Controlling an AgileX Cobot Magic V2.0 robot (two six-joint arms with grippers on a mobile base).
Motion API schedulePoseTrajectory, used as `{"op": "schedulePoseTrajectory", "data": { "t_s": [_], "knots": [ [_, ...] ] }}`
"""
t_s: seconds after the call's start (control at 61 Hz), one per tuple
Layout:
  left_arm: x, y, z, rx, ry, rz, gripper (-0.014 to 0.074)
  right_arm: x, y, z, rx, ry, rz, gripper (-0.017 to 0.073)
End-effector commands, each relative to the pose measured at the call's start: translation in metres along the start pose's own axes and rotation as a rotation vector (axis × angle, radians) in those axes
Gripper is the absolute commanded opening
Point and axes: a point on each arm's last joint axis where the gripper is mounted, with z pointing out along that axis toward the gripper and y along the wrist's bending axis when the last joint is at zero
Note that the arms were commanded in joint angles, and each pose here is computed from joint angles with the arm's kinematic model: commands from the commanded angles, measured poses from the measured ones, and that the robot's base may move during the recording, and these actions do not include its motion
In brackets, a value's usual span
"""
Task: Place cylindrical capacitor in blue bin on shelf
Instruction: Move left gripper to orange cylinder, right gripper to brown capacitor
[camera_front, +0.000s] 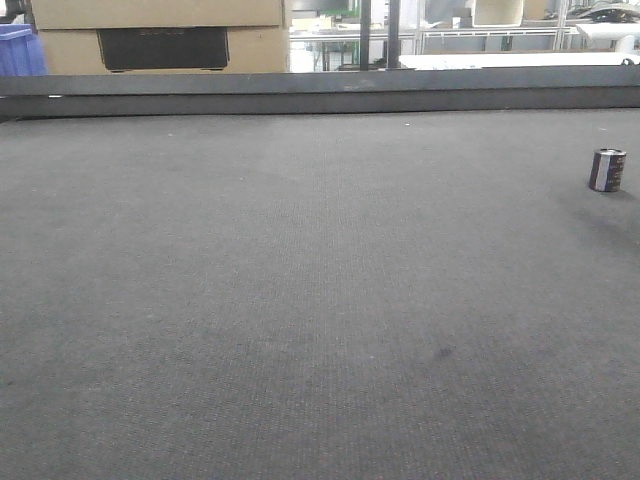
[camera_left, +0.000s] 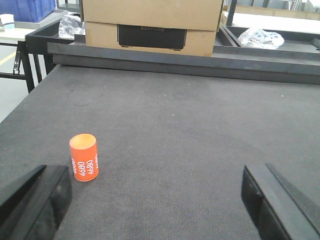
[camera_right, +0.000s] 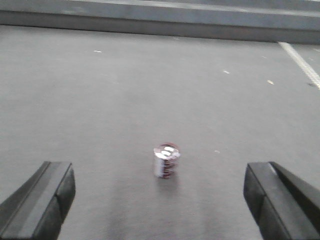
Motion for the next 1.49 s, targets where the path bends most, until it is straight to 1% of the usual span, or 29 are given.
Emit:
{"op": "schedulePoseTrajectory", "data": {
  "t_s": [0.0,0.082,0.246,0.426,0.541,0.656,0.935,1.099,1.296,1.329,1.394,1.476],
  "knots": [
    [-0.003,-0.001,0.0,0.011,-0.015,-0.007,0.0602,0.006,-0.011,0.009,0.048,-0.115,0.005,0.0571],
    [-0.003,-0.001,0.0,0.011,-0.015,-0.007,0.0602,0.018,-0.019,0.023,0.083,-0.141,0.019,0.0571],
    [-0.003,-0.001,0.0,0.011,-0.015,-0.007,0.0602,0.038,-0.021,0.052,0.094,-0.215,0.009,0.0571],
    [-0.003,-0.001,0.0,0.01,-0.015,-0.006,0.0602,0.065,-0.022,0.085,0.095,-0.139,0.008,0.0571],
    [-0.003,-0.001,0.0,0.009,-0.013,-0.004,0.0602,0.074,-0.022,0.104,0.092,-0.131,0.003,0.0571],
    [-0.003,-0.001,0.001,0.007,-0.009,0.0,0.0602,0.079,-0.021,0.121,0.071,-0.126,-0.017,0.0571],
    [0.005,0.0,0.004,0.004,0.023,0.003,0.0602,0.087,-0.021,0.159,0.055,-0.122,-0.03,0.0571],
    [0.016,0.0,0.009,0.003,0.058,0.002,0.0602,0.091,-0.021,0.175,0.049,-0.118,-0.029,0.0571],
    [0.017,0.001,0.009,0.002,0.058,0.002,0.0602,0.104,-0.02,0.184,0.036,-0.077,-0.035,0.0566],
    [0.017,0.001,0.009,0.002,0.058,0.002,0.0602,0.105,-0.02,0.185,0.035,-0.071,-0.035,0.0554],
    [0.017,0.001,0.009,0.002,0.058,0.002,0.0602,0.107,-0.019,0.185,0.031,-0.064,-0.038,0.0491],
    [0.017,0.001,0.009,0.002,0.06,0.002,0.0602,0.11,-0.019,0.186,0.024,-0.058,-0.045,0.0351]
  ]
}}
